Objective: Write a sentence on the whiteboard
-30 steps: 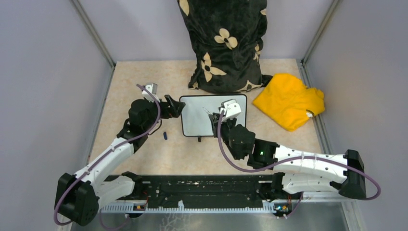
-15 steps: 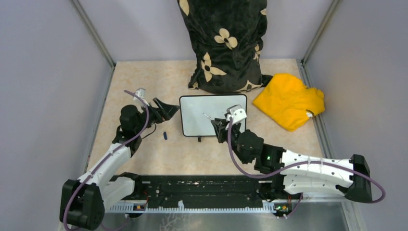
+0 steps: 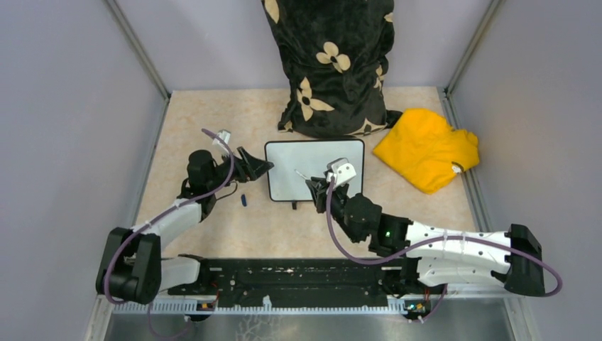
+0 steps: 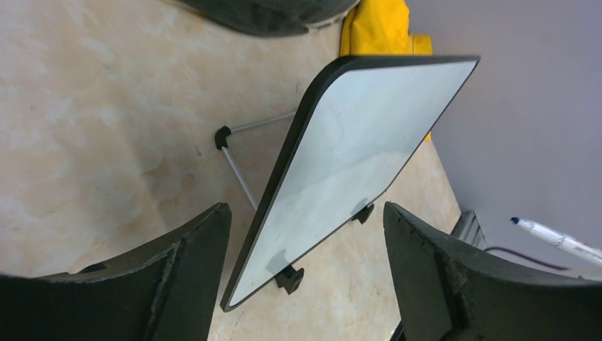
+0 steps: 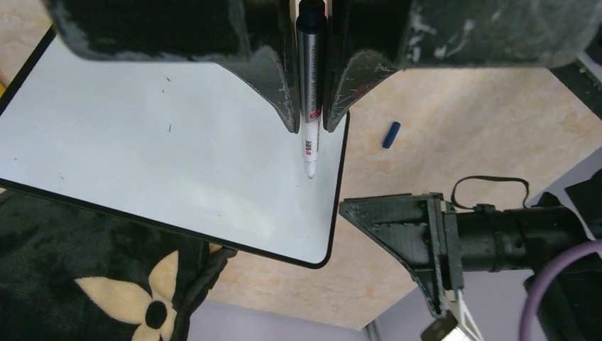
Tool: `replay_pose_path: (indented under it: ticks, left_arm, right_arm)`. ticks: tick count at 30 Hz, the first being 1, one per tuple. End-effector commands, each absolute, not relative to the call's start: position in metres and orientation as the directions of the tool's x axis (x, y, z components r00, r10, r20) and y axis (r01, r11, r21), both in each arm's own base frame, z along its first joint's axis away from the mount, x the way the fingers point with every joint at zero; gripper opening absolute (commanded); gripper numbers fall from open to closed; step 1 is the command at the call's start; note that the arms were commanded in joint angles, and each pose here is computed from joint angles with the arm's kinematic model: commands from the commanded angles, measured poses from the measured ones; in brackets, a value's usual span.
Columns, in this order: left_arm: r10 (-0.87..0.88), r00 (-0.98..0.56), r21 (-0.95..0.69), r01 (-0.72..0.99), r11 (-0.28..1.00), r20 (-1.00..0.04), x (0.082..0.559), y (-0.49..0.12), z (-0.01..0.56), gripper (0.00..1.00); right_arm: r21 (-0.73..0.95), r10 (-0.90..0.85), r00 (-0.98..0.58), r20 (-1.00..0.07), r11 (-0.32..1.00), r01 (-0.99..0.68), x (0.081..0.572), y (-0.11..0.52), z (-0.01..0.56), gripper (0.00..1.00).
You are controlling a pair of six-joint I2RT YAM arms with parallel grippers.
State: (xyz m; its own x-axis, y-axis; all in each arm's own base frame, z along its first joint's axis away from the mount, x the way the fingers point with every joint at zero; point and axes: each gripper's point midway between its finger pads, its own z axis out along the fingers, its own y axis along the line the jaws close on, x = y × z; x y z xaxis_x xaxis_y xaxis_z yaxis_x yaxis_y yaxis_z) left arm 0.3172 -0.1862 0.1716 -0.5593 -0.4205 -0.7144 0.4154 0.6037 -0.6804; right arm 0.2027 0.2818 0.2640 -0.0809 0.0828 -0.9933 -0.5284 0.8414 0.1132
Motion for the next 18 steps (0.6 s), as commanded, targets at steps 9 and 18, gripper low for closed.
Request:
replay_pose_path:
  ticks: [9,18]
  left_arm:
    - [-0.305,-0.598,-0.662,0.577,0.478,-0.741,0.314,-0.209,0.171,0.77]
    - [-0.232,-0.595,-0.614,0.591,0.523,-0.77,0.318,-0.196,0.147,0.72]
  right_arm:
    - [0.143,0.141,-0.046,-0.989,0.824,-0.548,0.206,0.299,0.281,0.0]
    - [0.142,0.143,-0.043,-0.989,0.805,-0.577,0.202,0.3,0.284,0.0]
